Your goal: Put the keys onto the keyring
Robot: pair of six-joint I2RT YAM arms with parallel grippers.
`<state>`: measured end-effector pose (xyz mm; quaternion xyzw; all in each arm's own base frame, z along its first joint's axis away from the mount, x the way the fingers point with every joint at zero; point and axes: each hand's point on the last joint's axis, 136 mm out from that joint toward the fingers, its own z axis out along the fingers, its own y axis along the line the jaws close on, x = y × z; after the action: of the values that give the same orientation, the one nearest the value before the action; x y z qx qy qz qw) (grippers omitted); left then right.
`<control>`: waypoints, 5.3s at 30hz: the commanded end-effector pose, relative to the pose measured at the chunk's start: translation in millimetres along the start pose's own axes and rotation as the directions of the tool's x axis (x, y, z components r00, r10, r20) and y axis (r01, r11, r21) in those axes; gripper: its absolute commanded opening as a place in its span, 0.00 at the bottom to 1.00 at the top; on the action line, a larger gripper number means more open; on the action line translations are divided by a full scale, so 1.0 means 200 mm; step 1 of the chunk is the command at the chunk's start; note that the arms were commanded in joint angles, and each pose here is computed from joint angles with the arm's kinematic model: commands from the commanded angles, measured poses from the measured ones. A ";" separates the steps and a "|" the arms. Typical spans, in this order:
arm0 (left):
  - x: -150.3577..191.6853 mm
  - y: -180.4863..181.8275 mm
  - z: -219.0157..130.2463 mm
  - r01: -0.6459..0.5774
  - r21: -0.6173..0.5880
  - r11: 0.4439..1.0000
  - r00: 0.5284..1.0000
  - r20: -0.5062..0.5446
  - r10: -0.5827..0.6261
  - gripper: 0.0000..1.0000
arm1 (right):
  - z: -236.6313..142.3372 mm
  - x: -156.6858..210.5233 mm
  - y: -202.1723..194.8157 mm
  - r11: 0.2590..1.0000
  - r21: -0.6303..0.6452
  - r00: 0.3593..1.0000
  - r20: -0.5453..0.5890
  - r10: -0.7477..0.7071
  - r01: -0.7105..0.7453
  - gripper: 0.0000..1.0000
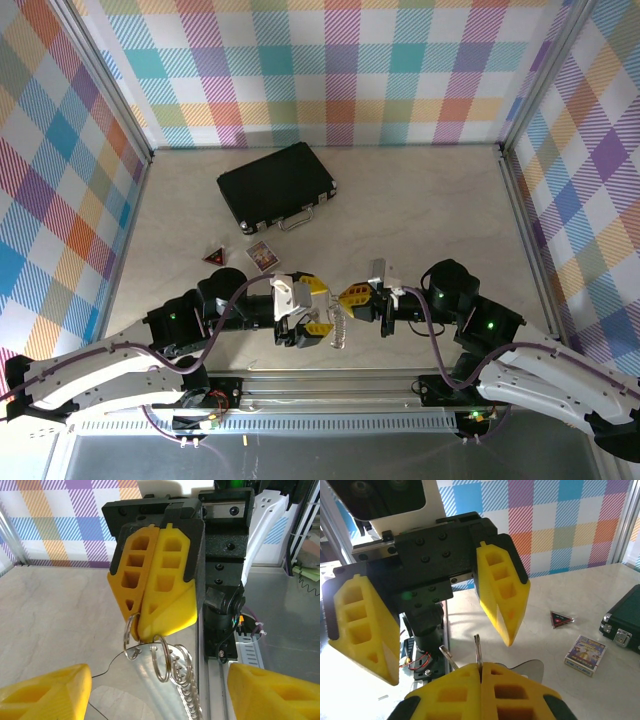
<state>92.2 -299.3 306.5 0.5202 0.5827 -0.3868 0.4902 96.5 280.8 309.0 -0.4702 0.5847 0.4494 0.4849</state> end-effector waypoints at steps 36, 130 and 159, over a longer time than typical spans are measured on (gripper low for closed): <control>-0.24 -0.07 0.00 -0.018 0.082 0.997 0.980 0.199 0.001 0.35 | -0.07 -0.18 0.13 0.991 -0.123 0.962 0.273 -0.017 0.052 0.00; 0.06 -0.01 0.12 -0.122 0.150 0.981 0.923 -0.346 0.167 0.00 | 0.02 0.13 0.01 0.988 -0.033 0.982 -0.105 -0.155 0.152 0.00; -0.41 -0.13 -0.11 -0.104 0.130 0.986 0.966 0.248 0.069 0.32 | -0.13 -0.34 0.21 0.975 -0.204 0.915 0.402 0.004 0.086 0.00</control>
<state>68.6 -298.2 376.8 0.5320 0.4914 -0.4403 0.5307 66.6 276.4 367.5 -0.4346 0.4446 0.5695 0.5377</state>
